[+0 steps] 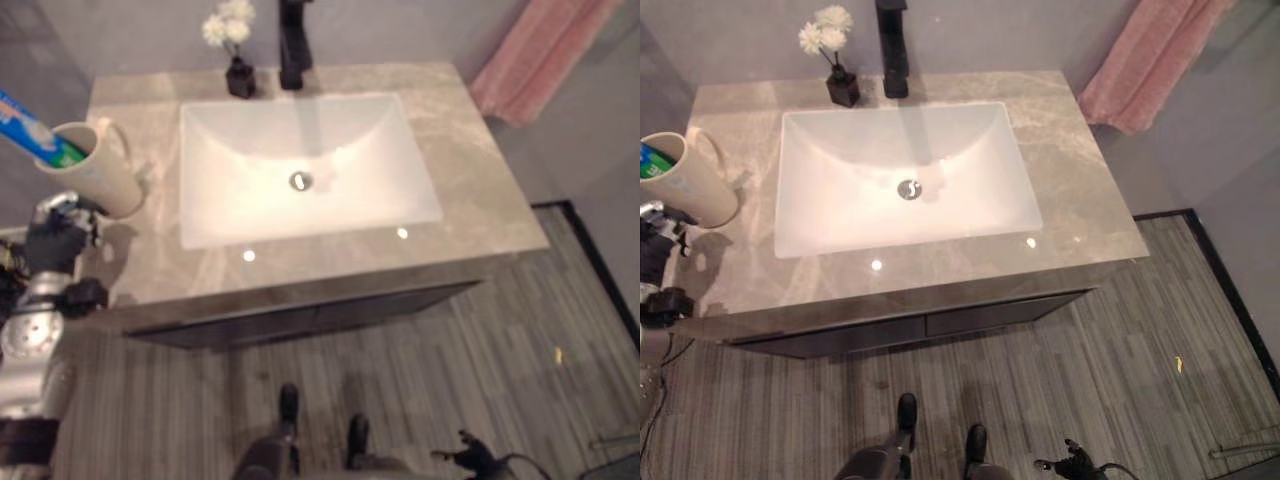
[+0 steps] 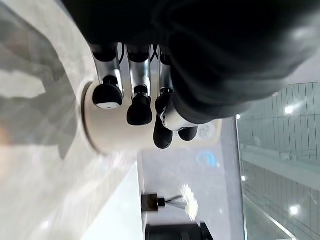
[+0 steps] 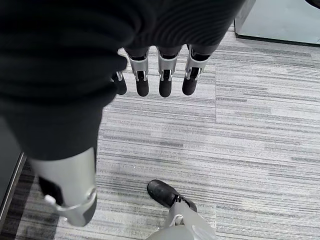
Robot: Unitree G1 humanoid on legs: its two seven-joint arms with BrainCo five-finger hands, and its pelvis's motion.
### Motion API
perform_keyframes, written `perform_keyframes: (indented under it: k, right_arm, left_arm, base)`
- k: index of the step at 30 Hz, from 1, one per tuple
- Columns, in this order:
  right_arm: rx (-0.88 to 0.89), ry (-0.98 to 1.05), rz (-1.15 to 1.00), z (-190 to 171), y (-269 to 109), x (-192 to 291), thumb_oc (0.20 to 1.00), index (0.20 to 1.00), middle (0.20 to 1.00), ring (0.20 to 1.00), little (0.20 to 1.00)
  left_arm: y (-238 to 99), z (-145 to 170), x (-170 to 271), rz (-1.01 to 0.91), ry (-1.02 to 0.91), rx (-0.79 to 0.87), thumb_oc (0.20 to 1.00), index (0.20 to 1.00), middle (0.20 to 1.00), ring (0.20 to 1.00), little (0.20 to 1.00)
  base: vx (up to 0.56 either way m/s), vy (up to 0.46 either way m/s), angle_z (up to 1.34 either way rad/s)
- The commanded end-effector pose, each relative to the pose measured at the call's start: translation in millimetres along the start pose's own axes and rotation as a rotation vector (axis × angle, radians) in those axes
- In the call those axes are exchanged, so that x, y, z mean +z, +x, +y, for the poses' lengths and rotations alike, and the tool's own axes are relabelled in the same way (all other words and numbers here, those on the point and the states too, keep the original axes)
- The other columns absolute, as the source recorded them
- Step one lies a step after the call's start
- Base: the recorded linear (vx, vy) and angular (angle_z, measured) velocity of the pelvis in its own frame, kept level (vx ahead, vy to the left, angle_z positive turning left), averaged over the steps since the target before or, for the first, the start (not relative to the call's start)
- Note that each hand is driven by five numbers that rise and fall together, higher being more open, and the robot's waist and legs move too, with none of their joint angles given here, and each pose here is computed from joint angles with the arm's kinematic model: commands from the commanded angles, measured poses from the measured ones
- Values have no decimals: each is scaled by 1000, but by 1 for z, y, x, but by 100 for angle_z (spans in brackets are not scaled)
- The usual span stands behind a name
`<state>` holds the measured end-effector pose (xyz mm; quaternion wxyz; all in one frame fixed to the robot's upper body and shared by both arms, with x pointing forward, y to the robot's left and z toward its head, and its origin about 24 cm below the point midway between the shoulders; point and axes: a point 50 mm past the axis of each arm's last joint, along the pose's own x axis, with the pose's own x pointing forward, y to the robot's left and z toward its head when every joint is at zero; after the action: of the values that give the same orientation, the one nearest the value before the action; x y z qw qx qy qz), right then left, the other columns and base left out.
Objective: Put brush and paste in cup on sink, flatten towel.
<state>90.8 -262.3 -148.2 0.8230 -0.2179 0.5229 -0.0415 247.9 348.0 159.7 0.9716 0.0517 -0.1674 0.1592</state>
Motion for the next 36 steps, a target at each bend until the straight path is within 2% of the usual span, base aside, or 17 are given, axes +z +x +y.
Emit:
perform_keyframes:
  k: [1, 9, 16, 27, 36]
  right_arm:
    - [-32, 7, 18, -12, -3, -11, 1000, 1000, 1000, 1000, 1000]
    - [-34, 10, 14, -13, -2, -10, 1000, 1000, 1000, 1000, 1000]
    - [-53, 15, -31, -18, 0, 4, 1000, 1000, 1000, 1000, 1000]
    - [-44, 3, -31, -16, 0, 4, 1000, 1000, 1000, 1000, 1000]
    - [-55, -7, -55, -21, 1, 10, 1000, 1000, 1000, 1000, 1000]
  left_arm:
    - [25, 8, 40, -163, 24, 42, 200, 200, 200, 200, 200]
    - [34, 13, 42, -151, 46, 52, 200, 200, 200, 200, 200]
    - [42, 1, 45, -157, 50, 14, 200, 200, 200, 200, 200]
    - [25, -19, 31, -118, 15, -85, 200, 200, 200, 200, 200]
    - [32, -18, 37, -146, 14, -65, 200, 200, 200, 200, 200]
  base:
    - [0, 0, 0]
    - [0, 5, -1]
    - [6, 11, -6]
    - [3, -2, 0]
    - [2, -4, 0]
